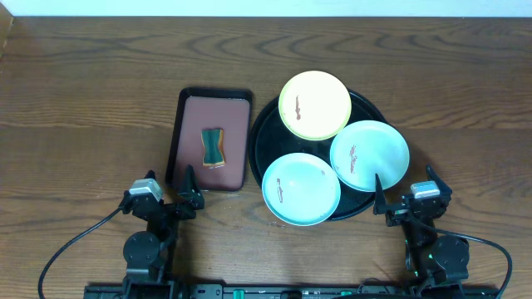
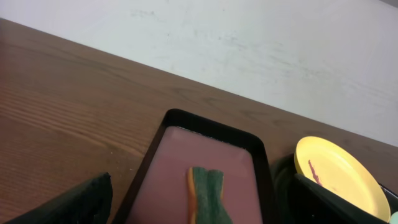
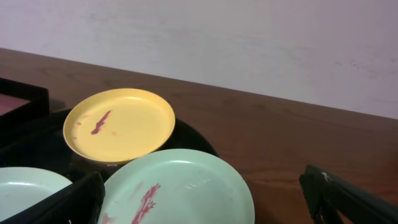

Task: Clean dirty plates on tray and stack at the side
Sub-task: 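Lower the left gripper onto the green-yellow sponge in the tray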

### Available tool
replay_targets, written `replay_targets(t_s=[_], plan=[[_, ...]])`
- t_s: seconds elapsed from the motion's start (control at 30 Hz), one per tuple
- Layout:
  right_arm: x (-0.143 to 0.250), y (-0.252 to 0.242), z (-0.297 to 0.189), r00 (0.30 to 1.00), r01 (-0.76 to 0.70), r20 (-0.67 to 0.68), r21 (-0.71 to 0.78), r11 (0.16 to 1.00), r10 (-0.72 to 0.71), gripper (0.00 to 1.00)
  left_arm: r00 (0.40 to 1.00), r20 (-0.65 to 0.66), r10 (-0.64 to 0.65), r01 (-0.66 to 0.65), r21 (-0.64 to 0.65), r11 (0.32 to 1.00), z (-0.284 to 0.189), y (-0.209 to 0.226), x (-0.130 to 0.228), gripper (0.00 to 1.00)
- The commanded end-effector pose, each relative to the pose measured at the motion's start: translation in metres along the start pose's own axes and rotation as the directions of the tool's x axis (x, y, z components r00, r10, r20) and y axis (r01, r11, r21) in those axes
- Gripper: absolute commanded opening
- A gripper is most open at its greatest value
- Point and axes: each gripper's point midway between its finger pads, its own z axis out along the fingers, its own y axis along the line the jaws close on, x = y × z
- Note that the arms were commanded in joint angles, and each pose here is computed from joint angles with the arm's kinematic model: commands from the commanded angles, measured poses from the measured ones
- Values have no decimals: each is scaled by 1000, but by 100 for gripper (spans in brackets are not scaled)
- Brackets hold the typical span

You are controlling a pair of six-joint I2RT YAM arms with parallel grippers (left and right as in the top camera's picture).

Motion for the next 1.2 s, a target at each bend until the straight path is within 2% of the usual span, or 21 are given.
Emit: replay_targets(t_s=[0.0, 0.93, 1.17], plan=[[1, 1, 0, 1000, 11, -3, -4, 1000, -11, 99, 999, -51, 18, -20, -32, 999, 0, 8, 15, 90], [-7, 11, 0, 999, 6, 33, -68, 998, -4, 99, 999, -48, 10, -11, -22, 1000, 0, 6, 14, 90], [-53, 6, -9, 991, 12, 137, -54, 998, -5, 99, 994, 105, 33, -36, 28, 999, -5, -11, -34, 90]])
